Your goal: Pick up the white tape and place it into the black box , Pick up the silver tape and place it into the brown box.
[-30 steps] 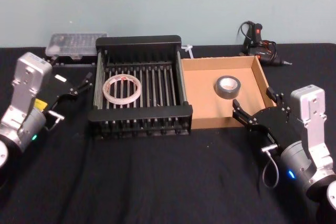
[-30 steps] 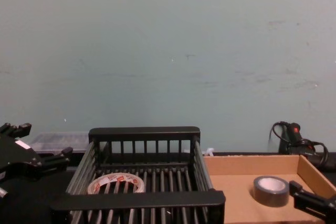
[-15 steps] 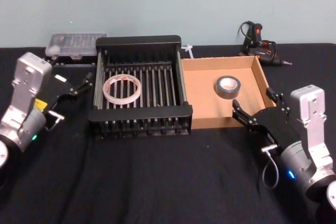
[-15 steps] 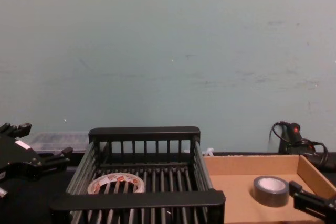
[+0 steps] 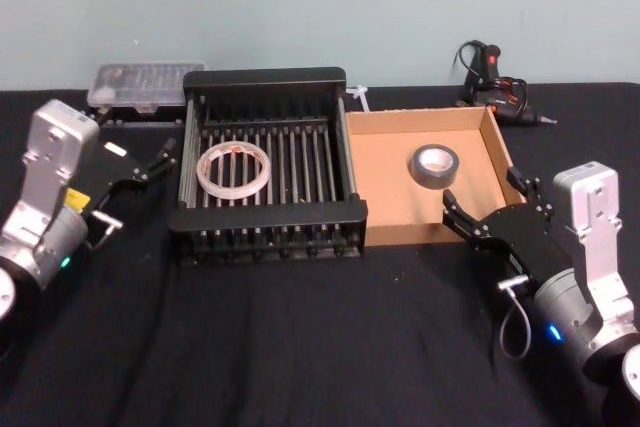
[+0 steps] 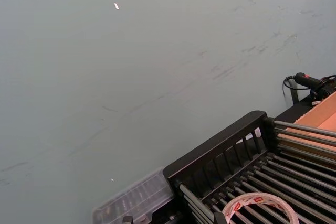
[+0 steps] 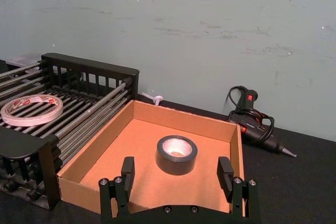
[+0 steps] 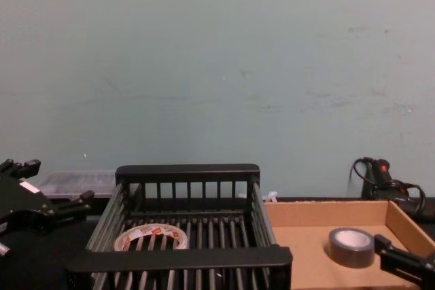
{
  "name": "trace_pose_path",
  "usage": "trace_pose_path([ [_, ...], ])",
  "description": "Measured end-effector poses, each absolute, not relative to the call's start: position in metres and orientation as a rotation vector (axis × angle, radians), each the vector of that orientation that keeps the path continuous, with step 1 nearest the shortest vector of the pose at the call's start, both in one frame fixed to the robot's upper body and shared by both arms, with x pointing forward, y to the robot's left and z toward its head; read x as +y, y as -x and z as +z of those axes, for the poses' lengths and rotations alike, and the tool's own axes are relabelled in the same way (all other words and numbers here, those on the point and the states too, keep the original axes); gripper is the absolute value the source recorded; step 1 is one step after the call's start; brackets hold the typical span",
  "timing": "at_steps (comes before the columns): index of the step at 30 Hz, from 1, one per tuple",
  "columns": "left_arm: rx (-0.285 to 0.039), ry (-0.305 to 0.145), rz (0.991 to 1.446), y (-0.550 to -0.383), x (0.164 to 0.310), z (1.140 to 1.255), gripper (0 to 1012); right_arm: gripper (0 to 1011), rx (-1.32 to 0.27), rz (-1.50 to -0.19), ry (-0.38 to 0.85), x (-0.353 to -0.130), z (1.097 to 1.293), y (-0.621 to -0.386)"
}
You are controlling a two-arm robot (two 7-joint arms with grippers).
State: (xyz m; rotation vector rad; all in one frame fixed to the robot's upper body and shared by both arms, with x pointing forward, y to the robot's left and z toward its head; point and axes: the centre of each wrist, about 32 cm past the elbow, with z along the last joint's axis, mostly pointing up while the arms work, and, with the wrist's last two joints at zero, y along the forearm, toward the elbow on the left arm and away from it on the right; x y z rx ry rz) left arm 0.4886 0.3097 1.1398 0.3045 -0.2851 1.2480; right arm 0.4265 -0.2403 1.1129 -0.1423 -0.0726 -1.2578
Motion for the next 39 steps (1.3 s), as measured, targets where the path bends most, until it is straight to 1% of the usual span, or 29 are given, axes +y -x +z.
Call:
trace_pose_path([
  [39, -0.285, -0.305, 1.248, -0.4886, 0.3097, 1.1398, 1001, 1002, -0.073, -1.258, 0.142, -0.2403, 1.1129, -0.4265],
])
